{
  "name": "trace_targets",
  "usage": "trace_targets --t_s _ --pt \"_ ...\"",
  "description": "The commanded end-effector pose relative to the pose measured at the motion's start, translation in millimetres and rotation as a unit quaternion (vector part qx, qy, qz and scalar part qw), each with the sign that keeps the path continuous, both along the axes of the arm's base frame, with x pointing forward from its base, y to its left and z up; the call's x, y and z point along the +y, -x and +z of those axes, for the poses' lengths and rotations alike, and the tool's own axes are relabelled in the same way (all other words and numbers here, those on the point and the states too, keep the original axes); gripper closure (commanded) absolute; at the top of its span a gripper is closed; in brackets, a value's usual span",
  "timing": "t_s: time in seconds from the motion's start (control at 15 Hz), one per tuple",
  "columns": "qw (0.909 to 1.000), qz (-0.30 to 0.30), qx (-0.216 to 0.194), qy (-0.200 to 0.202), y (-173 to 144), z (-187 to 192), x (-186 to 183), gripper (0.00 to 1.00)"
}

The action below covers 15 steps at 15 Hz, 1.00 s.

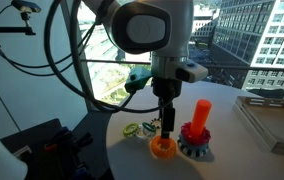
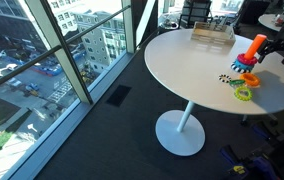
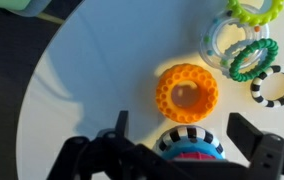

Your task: Put the orange ring on the ring holder

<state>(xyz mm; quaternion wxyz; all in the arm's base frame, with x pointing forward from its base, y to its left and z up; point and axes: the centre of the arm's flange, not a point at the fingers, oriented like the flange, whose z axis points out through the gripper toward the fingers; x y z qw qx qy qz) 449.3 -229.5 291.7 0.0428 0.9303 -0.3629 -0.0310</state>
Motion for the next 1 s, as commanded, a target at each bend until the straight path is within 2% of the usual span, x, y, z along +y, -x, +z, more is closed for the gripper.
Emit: trace_targets --t_s 0.0,0.6,0.93 --pt "0.9998 -0.016 0.006 -0.001 -15 -23 -17 0.0" --pt "0.9986 -0.035 0.037 0.009 -9 -67 -38 0.0" --pt "0.9989 -0.034 0.031 0.011 -2 -85 -38 0.0"
